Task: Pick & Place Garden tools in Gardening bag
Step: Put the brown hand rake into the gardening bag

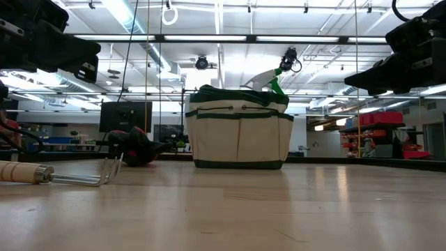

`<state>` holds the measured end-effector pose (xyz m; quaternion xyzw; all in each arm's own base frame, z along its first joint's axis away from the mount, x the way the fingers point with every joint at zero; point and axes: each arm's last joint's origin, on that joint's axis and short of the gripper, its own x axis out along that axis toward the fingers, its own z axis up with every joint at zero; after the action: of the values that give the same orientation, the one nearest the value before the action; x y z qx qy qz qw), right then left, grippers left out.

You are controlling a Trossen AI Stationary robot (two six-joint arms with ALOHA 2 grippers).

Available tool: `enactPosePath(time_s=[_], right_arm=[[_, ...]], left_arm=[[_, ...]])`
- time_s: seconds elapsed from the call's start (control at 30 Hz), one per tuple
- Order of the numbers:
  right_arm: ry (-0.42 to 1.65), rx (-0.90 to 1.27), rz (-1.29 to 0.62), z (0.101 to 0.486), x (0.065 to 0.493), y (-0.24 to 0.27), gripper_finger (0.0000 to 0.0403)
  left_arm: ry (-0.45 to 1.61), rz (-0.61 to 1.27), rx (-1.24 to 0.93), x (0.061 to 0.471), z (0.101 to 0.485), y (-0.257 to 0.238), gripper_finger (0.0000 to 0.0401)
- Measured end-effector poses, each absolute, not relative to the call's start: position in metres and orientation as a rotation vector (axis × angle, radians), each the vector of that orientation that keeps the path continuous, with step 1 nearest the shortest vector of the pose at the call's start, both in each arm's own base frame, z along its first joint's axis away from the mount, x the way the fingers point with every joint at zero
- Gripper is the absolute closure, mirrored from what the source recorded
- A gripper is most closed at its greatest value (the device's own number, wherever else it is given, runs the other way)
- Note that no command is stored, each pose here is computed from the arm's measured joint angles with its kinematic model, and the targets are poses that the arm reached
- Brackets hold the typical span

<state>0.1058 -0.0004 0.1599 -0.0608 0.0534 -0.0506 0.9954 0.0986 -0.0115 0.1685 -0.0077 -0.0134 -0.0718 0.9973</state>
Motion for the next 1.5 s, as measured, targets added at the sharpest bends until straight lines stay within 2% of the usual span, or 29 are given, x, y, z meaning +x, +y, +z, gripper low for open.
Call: enactPosePath(time_s=[0.97, 1.17, 1.5], right_arm=[[0.107, -0.122, -0.101, 0.160, 0.106, 0.000, 0.0387], [0.106, -0.122, -0.101, 0.160, 0.106, 0.000, 0.0387], [0.106, -0.122, -0.101, 0.160, 0.106, 0.000, 0.0387]], left_arm=[[-0.116, -0.151, -0.160, 0.097, 0.180, -0.011, 0.0381], [-0.132, -0.129, -0.204, 0.093, 0.200, -0.010, 0.0396], [-0.113, -0.071, -0.200, 0.082, 0.230, -0.007, 0.0396]])
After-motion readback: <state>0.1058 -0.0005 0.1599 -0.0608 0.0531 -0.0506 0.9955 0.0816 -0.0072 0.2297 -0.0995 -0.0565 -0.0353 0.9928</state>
